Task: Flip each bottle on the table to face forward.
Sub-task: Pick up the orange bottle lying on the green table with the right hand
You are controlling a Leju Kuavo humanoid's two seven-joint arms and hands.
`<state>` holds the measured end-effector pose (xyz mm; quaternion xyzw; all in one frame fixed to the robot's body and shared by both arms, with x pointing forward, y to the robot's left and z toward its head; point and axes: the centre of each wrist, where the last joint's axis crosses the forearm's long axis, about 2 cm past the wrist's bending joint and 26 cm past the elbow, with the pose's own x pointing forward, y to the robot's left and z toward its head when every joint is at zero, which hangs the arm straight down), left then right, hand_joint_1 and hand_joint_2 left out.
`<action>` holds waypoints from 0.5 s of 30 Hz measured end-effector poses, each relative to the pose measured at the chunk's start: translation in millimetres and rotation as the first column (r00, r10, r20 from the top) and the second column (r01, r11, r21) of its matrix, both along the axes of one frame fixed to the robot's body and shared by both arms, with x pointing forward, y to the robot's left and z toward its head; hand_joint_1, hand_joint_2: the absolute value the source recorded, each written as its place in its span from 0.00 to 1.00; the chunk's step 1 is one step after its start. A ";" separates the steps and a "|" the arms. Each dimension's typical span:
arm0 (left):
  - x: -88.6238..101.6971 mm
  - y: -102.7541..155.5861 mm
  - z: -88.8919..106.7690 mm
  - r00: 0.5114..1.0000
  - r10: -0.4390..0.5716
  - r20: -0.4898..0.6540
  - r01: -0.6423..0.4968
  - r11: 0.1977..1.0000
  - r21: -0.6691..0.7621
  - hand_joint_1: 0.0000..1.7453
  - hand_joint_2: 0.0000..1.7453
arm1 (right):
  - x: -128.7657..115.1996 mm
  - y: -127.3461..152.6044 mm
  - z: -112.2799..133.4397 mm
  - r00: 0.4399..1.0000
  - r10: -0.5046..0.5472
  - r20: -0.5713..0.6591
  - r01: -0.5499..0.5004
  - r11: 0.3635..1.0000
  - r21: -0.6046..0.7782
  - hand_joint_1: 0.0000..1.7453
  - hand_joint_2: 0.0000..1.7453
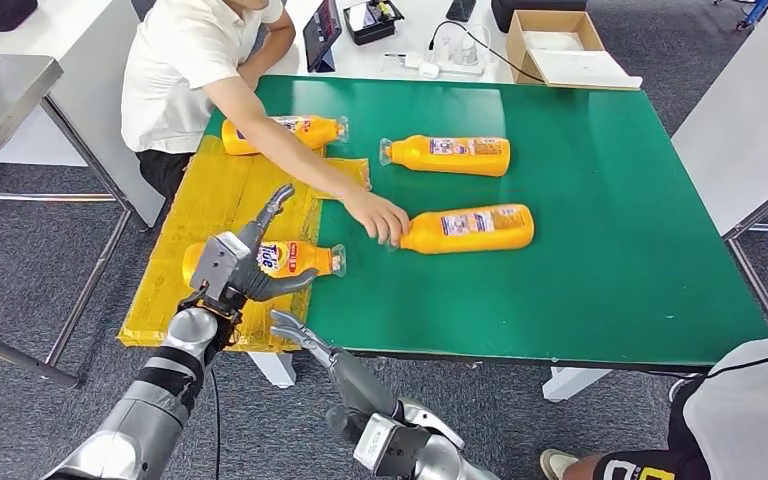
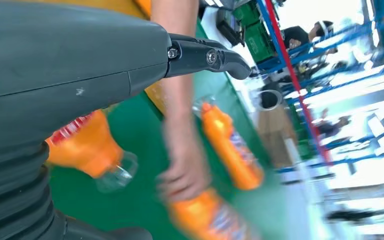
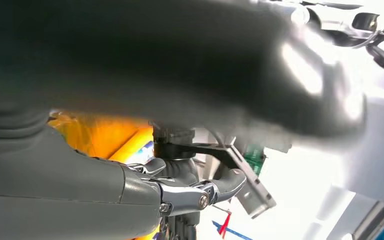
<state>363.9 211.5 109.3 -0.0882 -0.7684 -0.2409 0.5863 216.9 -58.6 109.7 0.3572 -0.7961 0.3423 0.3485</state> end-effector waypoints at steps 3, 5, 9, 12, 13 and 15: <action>-7.5 -1.9 3.4 0.998 0.038 -0.059 -0.048 0.985 -0.167 0.00 1.00 | -5.0 -0.3 0.4 1.000 0.007 0.002 -0.007 1.000 0.008 0.00 1.00; -17.5 -3.2 2.8 0.996 0.060 -0.063 -0.072 0.972 -0.222 0.00 1.00 | -9.7 -0.8 0.0 1.000 0.003 0.006 -0.003 1.000 0.013 0.00 1.00; -52.9 -11.5 -2.1 0.994 0.107 0.002 -0.103 0.965 -0.241 0.00 1.00 | -19.3 -6.6 -2.5 0.999 -0.047 0.027 0.047 0.999 0.021 0.00 1.00; -87.6 -20.3 -4.0 0.983 0.167 0.075 -0.147 0.966 -0.213 0.00 1.00 | -25.1 -20.7 -9.5 0.988 -0.133 0.072 0.133 0.991 0.000 0.00 1.00; -98.2 -22.1 -3.2 0.976 0.194 0.096 -0.171 0.964 -0.206 0.00 1.00 | -26.1 -28.2 -12.9 0.980 -0.173 0.095 0.175 0.984 -0.013 0.00 1.00; -116.3 -22.9 -1.1 0.961 0.251 0.117 -0.222 0.951 -0.214 0.00 1.00 | -27.0 -46.4 -21.1 0.950 -0.266 0.161 0.278 0.959 -0.054 0.00 1.00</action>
